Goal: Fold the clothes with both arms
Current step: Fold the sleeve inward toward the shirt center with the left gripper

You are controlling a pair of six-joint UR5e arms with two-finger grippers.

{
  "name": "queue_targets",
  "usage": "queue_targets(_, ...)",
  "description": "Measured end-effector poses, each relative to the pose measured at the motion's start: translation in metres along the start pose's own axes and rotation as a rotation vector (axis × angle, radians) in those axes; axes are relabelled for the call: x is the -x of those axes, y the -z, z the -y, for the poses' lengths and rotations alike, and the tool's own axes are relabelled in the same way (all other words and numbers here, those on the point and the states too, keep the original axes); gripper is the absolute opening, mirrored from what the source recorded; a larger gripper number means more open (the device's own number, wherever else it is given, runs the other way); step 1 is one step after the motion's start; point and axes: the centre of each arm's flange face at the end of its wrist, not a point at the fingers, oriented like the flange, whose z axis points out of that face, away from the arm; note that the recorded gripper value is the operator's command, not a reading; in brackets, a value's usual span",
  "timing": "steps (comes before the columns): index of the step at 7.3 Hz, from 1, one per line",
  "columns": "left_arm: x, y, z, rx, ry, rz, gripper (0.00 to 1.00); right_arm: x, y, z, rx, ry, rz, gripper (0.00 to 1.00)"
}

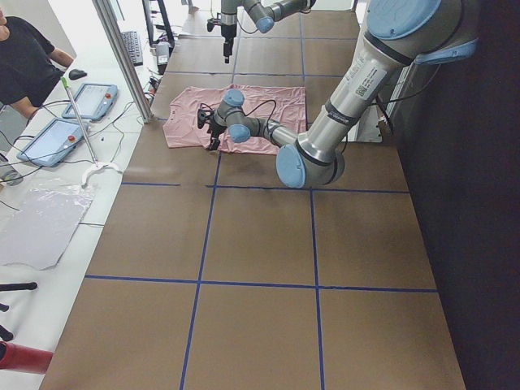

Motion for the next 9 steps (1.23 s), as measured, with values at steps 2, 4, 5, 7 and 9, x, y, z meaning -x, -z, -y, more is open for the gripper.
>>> queue_targets(2, -0.005, 0.001, -0.004, 0.004, 0.002, -0.006, 1.0, 0.0, 0.001, 0.0, -0.001, 0.0, 0.0, 1.0)
queue_targets(4, -0.017, 0.005, -0.003, 0.003, 0.004, -0.024, 1.0, -0.001, 0.002, 0.002, -0.004, -0.002, 0.001, 1.0)
queue_targets(5, -0.027, 0.01, -0.001, 0.001, 0.006, -0.037, 1.0, -0.001, 0.003, 0.002, -0.005, -0.003, 0.001, 1.0)
queue_targets(7, -0.048, 0.016, -0.009, 0.008, 0.005, -0.072, 1.0, -0.003, 0.003, 0.004, -0.006, -0.005, -0.001, 1.0)
queue_targets(9, -0.072, 0.029, -0.051, 0.053, -0.005, -0.122, 1.0, -0.004, 0.004, 0.005, -0.008, -0.007, -0.002, 1.0)
